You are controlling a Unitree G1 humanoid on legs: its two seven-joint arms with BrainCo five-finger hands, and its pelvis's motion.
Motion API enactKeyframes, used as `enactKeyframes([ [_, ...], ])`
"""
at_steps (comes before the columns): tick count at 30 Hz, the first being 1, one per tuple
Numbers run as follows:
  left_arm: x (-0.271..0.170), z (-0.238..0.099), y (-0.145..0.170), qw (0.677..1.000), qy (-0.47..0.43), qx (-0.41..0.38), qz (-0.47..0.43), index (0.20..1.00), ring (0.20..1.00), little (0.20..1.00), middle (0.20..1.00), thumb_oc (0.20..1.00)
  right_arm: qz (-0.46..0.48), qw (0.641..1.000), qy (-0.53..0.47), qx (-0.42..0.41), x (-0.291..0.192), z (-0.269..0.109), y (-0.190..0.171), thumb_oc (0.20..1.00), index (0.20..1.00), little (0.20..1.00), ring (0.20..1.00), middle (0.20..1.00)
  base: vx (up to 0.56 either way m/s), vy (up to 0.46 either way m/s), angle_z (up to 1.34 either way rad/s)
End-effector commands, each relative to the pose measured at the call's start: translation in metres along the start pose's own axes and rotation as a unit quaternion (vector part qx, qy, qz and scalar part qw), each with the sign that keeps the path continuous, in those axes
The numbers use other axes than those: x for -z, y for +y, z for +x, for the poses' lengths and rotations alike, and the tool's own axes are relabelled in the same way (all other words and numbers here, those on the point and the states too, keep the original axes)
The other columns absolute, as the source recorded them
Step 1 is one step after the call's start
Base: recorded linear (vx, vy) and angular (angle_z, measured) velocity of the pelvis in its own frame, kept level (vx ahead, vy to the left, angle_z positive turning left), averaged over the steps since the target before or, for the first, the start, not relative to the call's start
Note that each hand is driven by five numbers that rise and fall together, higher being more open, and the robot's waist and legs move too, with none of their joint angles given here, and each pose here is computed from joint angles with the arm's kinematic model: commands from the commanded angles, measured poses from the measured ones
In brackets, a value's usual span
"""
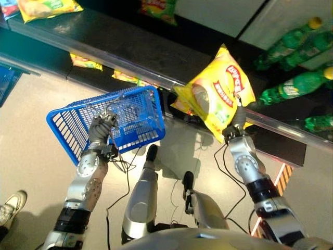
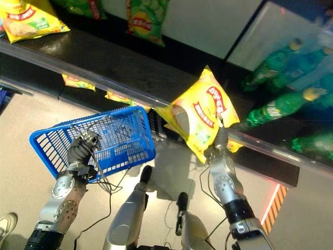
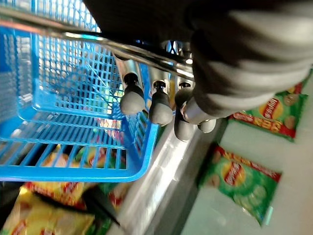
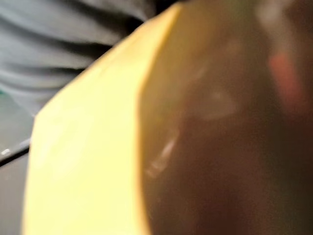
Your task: Pick up the snacks into the basket
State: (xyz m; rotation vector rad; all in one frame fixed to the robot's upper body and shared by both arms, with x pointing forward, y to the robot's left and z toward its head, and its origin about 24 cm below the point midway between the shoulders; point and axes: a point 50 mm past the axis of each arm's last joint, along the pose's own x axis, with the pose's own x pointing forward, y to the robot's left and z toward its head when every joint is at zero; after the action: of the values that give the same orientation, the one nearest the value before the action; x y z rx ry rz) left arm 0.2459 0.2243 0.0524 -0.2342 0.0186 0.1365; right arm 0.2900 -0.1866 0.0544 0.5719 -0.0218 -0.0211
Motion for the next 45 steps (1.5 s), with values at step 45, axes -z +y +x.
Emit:
enactKeyframes([
  [45,-0.020,0.012,-0.154,0.931,-0.049,0.362,-0.007,0.200,0.200,0.200,0.200,0.200,-0.590,0.747,0.189,-0.240,0.074,0.014,0.014,0.200,0.200,0.200,0.200,0.200,-0.09,-0.056,-0.09],
])
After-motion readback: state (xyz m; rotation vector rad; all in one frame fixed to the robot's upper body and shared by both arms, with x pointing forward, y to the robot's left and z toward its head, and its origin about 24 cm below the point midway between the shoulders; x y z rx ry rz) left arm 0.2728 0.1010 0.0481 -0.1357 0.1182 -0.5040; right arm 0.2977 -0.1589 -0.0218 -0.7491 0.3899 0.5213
